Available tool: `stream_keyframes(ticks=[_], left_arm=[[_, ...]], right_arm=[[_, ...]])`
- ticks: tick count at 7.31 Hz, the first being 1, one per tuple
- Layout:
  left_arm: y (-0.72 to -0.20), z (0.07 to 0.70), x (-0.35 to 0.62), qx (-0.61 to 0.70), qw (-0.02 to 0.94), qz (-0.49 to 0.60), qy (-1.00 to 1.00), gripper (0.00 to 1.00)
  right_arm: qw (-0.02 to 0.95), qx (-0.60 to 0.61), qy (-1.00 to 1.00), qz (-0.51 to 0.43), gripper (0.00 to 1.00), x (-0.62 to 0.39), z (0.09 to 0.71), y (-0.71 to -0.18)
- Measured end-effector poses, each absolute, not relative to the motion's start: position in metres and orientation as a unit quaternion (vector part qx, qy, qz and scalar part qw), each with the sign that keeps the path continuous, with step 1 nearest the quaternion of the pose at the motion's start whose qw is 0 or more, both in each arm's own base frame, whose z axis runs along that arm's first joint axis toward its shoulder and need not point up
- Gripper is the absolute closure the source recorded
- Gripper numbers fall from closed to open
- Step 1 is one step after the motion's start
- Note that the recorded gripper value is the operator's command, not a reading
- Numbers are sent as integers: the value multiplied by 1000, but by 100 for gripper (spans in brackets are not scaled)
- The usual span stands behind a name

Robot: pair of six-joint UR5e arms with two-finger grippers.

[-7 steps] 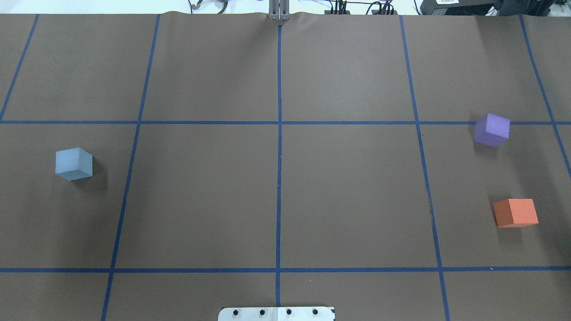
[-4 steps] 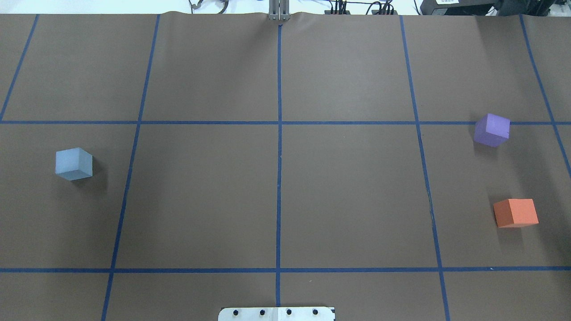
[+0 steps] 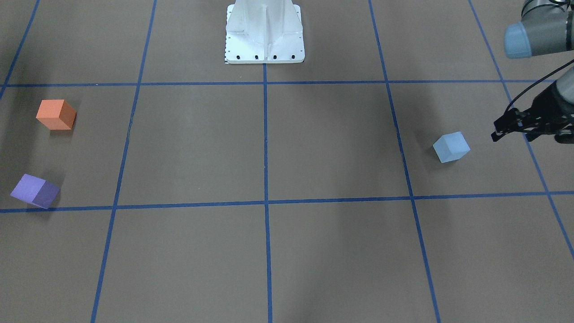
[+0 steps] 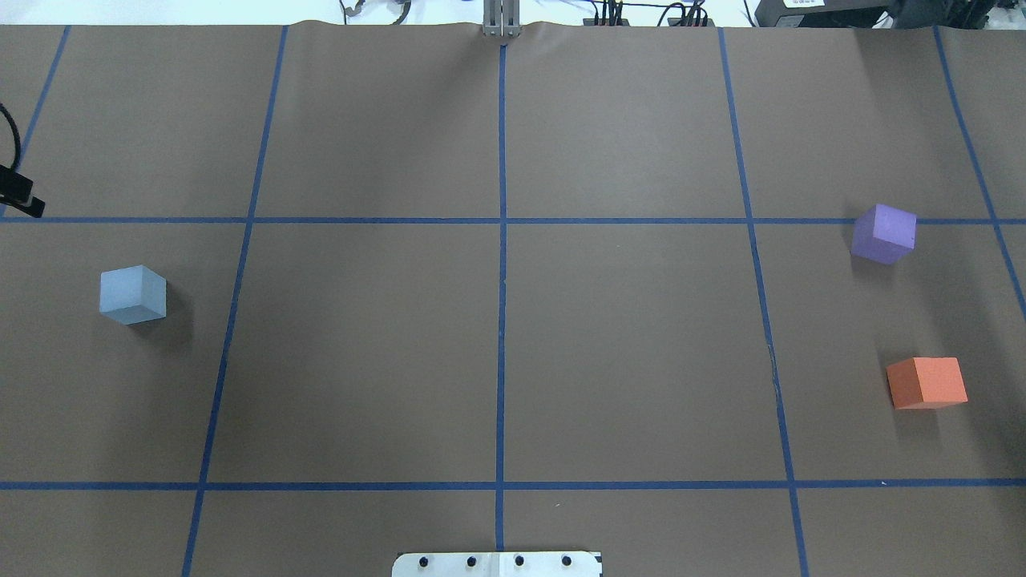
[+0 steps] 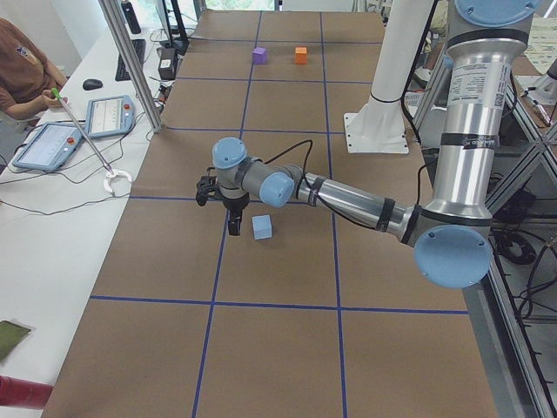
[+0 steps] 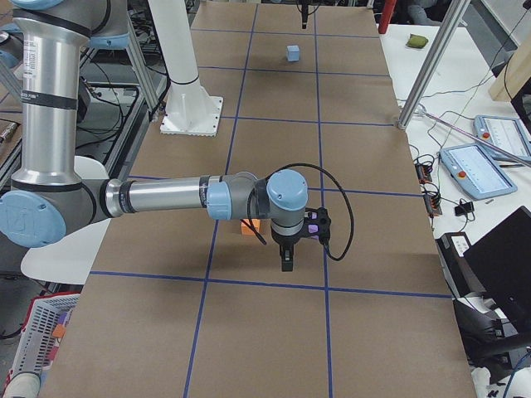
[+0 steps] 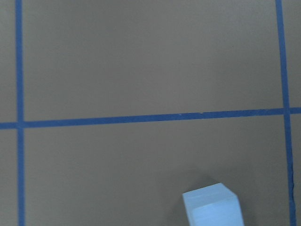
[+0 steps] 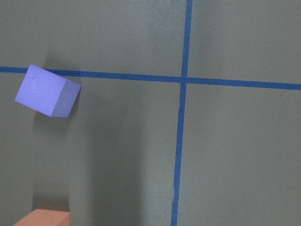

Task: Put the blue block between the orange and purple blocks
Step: 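Reach the left gripper down and grasp the light blue cube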

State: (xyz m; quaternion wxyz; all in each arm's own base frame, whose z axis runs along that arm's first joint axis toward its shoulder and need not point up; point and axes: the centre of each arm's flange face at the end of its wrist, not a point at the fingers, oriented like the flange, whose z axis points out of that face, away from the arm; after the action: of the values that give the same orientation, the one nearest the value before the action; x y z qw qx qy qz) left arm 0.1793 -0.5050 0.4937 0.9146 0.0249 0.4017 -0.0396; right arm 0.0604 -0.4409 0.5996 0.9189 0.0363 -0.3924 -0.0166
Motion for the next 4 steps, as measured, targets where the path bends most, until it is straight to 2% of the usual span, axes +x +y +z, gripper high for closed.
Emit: stream_keyframes(ticks=[4], left_arm=[[-483, 520, 258, 18, 920, -67, 385, 0]], right_arm=[[920, 37, -390, -17, 0, 61, 600, -441]])
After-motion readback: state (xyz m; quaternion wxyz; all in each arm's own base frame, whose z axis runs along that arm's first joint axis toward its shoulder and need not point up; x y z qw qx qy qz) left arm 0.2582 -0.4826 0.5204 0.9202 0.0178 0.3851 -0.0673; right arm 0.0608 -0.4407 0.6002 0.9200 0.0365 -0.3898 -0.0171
